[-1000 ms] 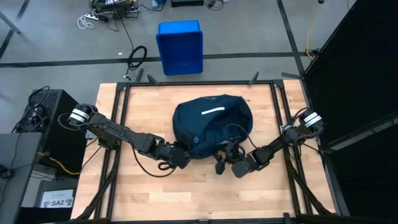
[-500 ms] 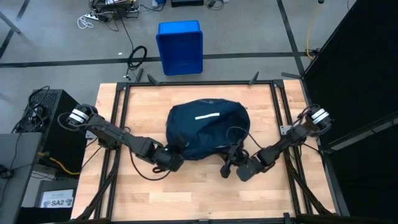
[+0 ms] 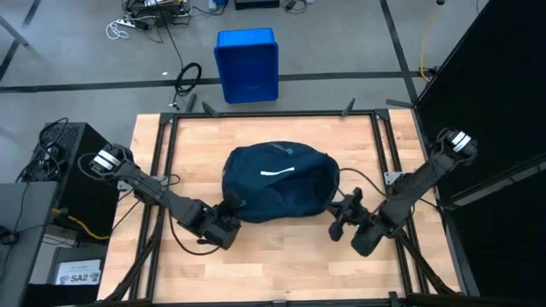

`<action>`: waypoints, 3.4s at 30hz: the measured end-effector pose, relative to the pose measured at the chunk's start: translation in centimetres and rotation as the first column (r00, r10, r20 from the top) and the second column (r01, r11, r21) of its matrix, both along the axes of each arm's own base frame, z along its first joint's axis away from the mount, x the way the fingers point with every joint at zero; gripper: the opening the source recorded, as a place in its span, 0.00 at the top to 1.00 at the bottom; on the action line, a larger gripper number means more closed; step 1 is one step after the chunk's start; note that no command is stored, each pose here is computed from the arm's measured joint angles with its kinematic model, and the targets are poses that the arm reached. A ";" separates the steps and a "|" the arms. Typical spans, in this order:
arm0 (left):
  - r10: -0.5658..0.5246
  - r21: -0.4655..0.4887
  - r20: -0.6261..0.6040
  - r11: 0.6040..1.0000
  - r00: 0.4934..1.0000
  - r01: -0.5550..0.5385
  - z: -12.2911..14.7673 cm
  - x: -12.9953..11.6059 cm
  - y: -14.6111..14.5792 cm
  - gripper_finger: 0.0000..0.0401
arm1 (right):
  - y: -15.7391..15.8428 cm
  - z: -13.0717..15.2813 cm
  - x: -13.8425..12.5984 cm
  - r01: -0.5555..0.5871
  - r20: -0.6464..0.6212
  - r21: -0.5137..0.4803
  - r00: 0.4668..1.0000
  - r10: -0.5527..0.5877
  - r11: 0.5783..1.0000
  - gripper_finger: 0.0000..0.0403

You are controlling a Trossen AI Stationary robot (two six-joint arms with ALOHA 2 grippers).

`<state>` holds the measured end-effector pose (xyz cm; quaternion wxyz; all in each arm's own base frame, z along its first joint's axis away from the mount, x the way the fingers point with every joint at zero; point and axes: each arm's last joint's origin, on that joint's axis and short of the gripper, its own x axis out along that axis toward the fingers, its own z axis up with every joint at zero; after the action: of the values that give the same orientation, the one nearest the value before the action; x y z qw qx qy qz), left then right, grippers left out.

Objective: Unpack backpack
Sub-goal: Close the dark blue backpack

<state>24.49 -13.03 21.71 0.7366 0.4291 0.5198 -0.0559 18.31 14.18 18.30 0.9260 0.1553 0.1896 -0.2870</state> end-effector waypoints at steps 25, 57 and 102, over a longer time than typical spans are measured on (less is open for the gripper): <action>-0.003 -0.340 0.514 0.917 0.858 0.207 -0.4 -8.7 2.1 1.00 | 1.1 0.5 -0.1 -0.125 -0.023 0.070 0.992 0.127 0.990 1.00; -0.081 -0.232 0.610 0.933 0.788 0.276 0.8 -1.4 -3.2 0.46 | -0.2 0.8 1.7 -0.114 -0.029 0.073 0.993 0.117 0.991 0.99; 0.130 -0.217 0.406 0.975 0.905 -0.043 -2.0 10.9 0.5 0.95 | 2.8 0.7 6.1 -0.407 0.120 -0.089 0.902 0.415 0.909 0.99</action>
<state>35.37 -12.57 19.73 0.8722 0.3301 0.3606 0.0174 24.40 16.95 18.99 0.9809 0.1023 0.1453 -0.0797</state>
